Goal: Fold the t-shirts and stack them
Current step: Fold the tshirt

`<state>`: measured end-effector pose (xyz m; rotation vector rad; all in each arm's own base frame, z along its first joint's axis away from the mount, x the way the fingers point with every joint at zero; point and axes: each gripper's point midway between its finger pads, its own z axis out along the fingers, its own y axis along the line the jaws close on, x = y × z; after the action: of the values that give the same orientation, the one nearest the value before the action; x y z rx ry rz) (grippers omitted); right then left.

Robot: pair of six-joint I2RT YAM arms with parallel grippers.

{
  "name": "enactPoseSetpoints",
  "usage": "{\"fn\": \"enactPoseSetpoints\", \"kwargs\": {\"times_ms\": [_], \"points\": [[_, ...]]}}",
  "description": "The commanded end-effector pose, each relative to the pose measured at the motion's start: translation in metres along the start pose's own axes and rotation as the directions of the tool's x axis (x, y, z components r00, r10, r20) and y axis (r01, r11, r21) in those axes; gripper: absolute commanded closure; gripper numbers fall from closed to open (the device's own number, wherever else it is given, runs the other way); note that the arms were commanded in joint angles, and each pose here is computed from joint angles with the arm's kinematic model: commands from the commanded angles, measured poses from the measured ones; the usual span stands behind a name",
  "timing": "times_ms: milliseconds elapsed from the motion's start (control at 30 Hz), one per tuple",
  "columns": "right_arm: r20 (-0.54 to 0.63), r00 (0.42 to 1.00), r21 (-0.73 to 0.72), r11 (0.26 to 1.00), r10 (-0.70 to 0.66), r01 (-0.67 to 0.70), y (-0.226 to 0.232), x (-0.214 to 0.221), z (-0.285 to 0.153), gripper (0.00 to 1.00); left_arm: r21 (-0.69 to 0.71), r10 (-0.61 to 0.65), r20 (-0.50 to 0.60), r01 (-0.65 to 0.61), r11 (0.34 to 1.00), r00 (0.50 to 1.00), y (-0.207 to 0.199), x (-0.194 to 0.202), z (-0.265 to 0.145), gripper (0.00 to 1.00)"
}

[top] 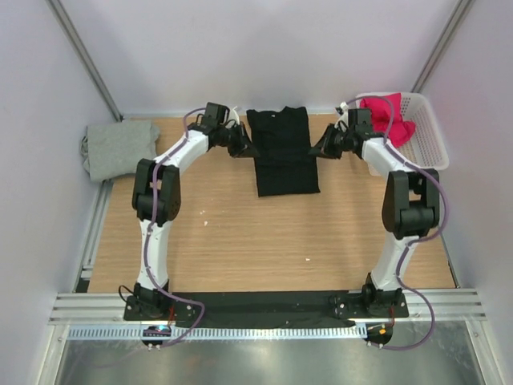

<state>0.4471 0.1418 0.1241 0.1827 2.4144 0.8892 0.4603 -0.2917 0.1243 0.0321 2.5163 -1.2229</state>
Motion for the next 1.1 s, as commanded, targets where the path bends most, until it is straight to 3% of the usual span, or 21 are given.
{"fn": "enactPoseSetpoints", "kwargs": {"times_ms": [0,200,233,300,333,367,400,433,500,567,700,733,900,1067], "points": [[0.128,0.989,-0.049,0.995,-0.080,0.087,0.011,-0.065,0.017,0.99,0.000,0.037,0.039,-0.037,0.999,0.999,0.008,-0.025,0.005,1.00],[0.145,0.987,-0.045,0.996,-0.070,0.078,-0.002,-0.089,0.051,0.99,-0.059,0.083,0.083,-0.078,0.995,0.993,0.037,-0.050,0.026,0.98],[0.148,0.987,-0.033,0.997,-0.070,0.076,-0.006,-0.089,0.054,0.92,-0.067,0.095,0.095,-0.088,0.994,0.991,0.039,-0.055,0.028,0.91],[0.154,0.985,-0.013,0.997,-0.078,0.081,-0.011,-0.090,0.057,0.73,-0.104,0.149,0.128,-0.136,0.985,0.981,0.044,-0.066,0.031,0.60],[0.156,0.985,-0.009,0.997,-0.078,0.080,-0.012,-0.090,0.056,0.64,-0.130,0.172,0.144,-0.153,0.980,0.975,0.046,-0.071,0.030,0.53],[0.160,0.984,-0.008,0.997,-0.078,0.081,-0.011,-0.091,0.054,0.61,-0.155,0.194,0.159,-0.170,0.973,0.968,0.045,-0.077,0.027,0.47],[0.160,0.984,-0.007,0.996,-0.081,0.084,-0.008,-0.091,0.050,0.57,-0.201,0.253,0.189,-0.215,0.956,0.949,0.037,-0.088,0.017,0.34],[0.177,0.979,-0.013,0.995,-0.096,0.100,0.001,-0.096,0.038,0.56,-0.222,0.261,0.180,-0.219,0.950,0.949,0.036,-0.087,0.010,0.30],[0.174,0.980,0.004,0.995,-0.097,0.097,0.000,-0.095,0.023,0.54,-0.234,0.285,0.205,-0.236,0.943,0.936,0.017,-0.091,-0.014,0.27],[0.170,0.982,0.015,0.997,-0.078,0.076,-0.001,-0.087,0.002,0.53,-0.203,0.233,0.150,-0.201,0.958,0.961,0.017,-0.067,-0.021,0.27],[0.073,0.997,0.003,1.000,-0.002,0.001,-0.005,-0.046,-0.019,0.52,-0.079,0.065,0.037,-0.062,0.995,0.997,0.004,-0.011,-0.033,0.25],[0.045,0.999,-0.001,1.000,0.004,-0.004,-0.006,-0.035,-0.020,0.52,-0.040,-0.026,-0.019,0.025,0.999,0.999,0.004,0.014,-0.033,0.23],[-0.081,0.995,0.025,0.998,0.062,-0.060,-0.028,0.023,-0.018,0.52,0.004,-0.168,-0.089,0.169,0.986,0.982,0.009,0.050,-0.023,0.17],[-0.140,0.986,0.029,0.995,0.095,-0.092,-0.040,0.046,-0.010,0.52,0.036,-0.267,-0.132,0.274,0.961,0.954,0.014,0.064,-0.006,0.17]]}}
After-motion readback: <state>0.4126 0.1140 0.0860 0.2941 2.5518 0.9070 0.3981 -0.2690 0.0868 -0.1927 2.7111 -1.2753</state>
